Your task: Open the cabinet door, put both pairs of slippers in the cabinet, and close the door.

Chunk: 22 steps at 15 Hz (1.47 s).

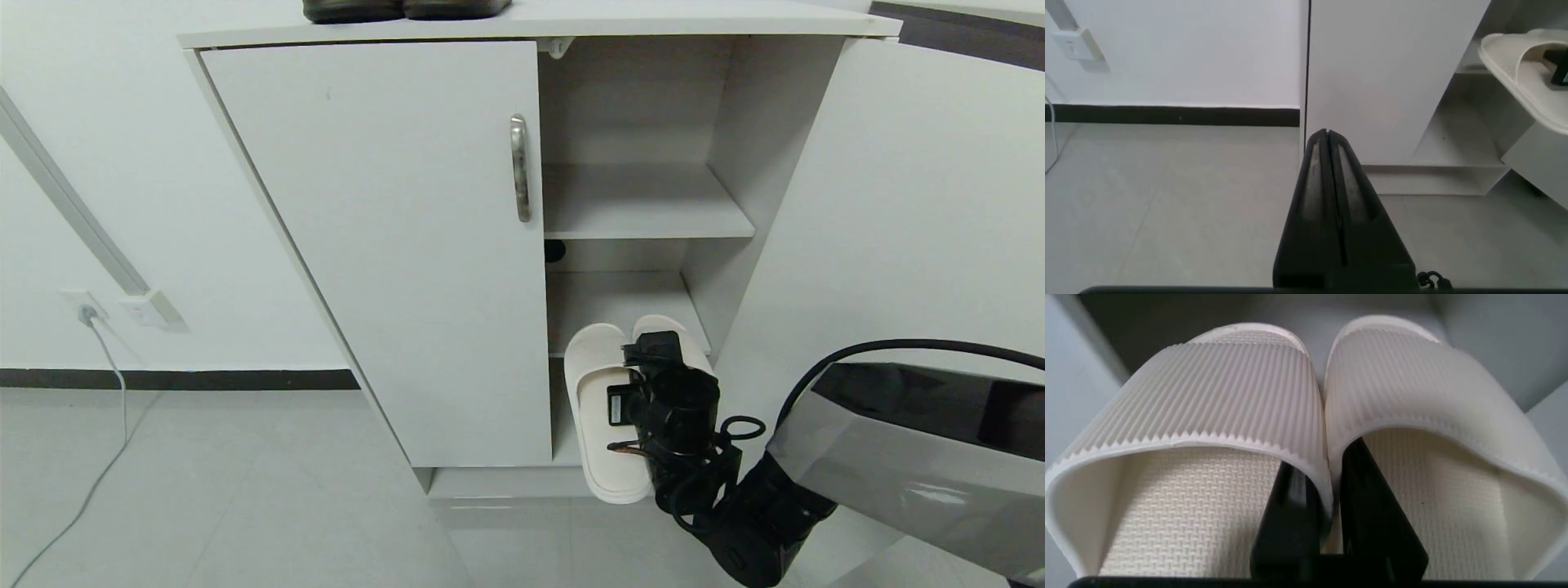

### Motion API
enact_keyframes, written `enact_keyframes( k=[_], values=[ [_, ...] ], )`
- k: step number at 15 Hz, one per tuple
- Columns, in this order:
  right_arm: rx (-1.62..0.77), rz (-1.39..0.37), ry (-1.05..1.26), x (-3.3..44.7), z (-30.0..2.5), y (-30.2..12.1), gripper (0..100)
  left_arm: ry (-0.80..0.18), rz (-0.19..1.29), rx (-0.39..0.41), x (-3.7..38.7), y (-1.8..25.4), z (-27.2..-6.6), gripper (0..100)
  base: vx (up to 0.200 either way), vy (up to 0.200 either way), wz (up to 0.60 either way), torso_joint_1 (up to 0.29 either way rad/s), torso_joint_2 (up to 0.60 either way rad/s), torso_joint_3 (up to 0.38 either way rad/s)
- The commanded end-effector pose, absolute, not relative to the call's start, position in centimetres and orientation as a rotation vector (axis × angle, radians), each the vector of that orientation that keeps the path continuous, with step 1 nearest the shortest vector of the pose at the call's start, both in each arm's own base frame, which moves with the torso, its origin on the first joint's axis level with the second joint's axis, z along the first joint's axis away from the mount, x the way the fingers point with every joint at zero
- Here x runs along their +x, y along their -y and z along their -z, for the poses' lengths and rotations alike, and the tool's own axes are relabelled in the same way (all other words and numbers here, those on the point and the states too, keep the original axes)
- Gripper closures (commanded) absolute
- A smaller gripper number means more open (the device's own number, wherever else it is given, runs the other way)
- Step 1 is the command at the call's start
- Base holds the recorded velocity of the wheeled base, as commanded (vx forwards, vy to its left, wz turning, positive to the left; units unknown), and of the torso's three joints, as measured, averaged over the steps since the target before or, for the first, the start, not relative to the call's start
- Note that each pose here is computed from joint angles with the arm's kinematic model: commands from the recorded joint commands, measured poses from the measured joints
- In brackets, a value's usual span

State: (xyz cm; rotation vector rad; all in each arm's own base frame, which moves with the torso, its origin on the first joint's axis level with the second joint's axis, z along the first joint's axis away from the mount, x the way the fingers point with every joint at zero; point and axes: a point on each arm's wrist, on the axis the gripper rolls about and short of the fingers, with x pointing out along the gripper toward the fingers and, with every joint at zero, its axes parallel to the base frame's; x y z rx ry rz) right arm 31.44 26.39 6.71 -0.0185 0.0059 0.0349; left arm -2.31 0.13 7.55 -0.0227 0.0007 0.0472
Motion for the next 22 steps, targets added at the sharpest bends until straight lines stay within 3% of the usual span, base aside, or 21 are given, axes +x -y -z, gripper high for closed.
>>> enact_keyframes(
  k=[1,7,14,22],
  values=[
    [-0.046,-0.020,-0.024,32.0,-5.2,-26.1,100,-0.003,-0.046,-0.023,-2.3,-0.1,-7.5,100,0.000,0.000,0.00,0.000,0.00,0.000],
    [-0.043,-0.020,-0.021,32.0,-5.2,-26.1,100,-0.003,-0.045,-0.023,-2.3,-0.1,-7.5,100,0.000,0.000,0.00,0.000,0.00,0.000],
    [-0.035,-0.020,-0.011,32.0,-5.4,-26.1,100,-0.003,-0.046,-0.023,-2.3,-0.1,-7.5,100,0.200,0.000,0.00,0.002,0.00,0.002],
    [-0.013,0.034,-0.001,35.0,-4.3,-25.3,100,-0.003,-0.048,-0.023,-2.3,-0.1,-7.5,100,0.000,0.000,0.00,0.000,0.00,0.000]
  ],
)
